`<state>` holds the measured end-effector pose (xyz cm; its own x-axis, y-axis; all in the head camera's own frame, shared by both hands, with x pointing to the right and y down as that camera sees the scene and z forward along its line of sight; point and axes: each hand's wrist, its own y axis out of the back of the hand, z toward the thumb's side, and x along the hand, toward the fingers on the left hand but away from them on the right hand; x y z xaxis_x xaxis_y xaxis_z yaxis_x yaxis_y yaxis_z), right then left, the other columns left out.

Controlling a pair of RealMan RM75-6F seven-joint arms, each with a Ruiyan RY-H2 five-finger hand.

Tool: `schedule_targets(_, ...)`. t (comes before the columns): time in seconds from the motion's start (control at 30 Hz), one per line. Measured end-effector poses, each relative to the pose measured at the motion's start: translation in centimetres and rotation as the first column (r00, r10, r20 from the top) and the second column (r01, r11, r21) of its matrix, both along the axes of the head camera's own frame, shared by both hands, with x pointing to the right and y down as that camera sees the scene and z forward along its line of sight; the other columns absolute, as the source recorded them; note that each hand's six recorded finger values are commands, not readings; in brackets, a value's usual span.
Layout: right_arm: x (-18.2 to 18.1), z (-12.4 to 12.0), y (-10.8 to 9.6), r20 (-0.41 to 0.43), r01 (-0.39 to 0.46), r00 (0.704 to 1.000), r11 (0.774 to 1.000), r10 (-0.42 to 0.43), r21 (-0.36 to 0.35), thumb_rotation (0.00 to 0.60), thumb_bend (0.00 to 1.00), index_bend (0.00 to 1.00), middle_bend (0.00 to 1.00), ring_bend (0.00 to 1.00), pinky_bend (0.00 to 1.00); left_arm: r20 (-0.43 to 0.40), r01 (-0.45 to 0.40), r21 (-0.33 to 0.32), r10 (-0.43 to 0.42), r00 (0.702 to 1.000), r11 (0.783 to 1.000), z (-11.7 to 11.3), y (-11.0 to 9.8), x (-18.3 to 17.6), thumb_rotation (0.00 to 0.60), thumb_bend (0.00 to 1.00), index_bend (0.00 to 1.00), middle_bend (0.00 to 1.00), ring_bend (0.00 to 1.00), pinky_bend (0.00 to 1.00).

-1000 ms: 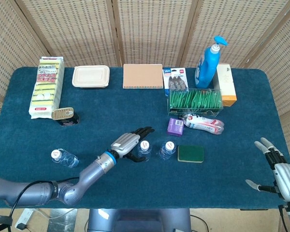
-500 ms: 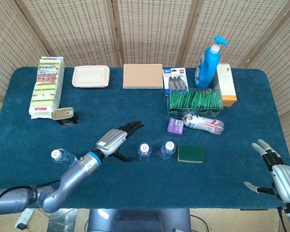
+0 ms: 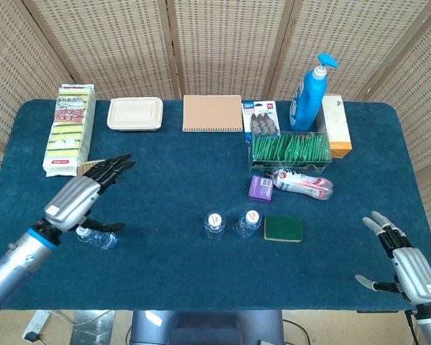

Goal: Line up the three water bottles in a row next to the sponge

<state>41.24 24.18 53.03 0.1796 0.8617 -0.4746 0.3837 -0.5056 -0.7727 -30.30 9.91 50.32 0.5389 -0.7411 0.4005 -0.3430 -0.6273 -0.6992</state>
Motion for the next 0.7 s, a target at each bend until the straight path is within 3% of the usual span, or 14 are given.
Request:
schedule_targets(0.13,-0.3,0.1,0.1,0.003,0.008,1.000,1.000,-0.008,-0.005,0.600,0.04,0.09,0.00,0.00,0.08,-0.003,0.023,0.012,-0.023,1.000,1.000,-0.4,1.6,-4.3,0.600,0.03,0.00,0.00,0.00,0.07)
schedule_targets(0.3,-0.5,-0.1,0.2,0.007,0.010,1.000,1.000,-0.010,-0.005,0.600,0.04,0.09,0.00,0.00,0.08,0.043,0.074,-0.009,-0.073,0.996,0.997,0.9,3.6,-9.7,0.600,0.03,0.00,0.00,0.00,0.07)
schedule_targets(0.53,-0.4,-0.3,0.2,0.020,0.010,1.000,1.000,-0.010,-0.005,0.600,0.04,0.09,0.00,0.00,0.08,0.075,0.166,-0.087,-0.160,0.984,0.982,4.4,6.9,-15.3,0.600,0.03,0.00,0.00,0.00,0.07)
schedule_targets(0.7,-0.5,-0.4,0.2,0.032,0.013,0.999,1.000,-0.012,-0.007,0.600,0.04,0.09,0.00,0.00,0.08,0.059,0.195,-0.146,-0.188,0.980,0.970,7.8,9.1,-16.1,0.600,0.03,0.00,0.00,0.00,0.07)
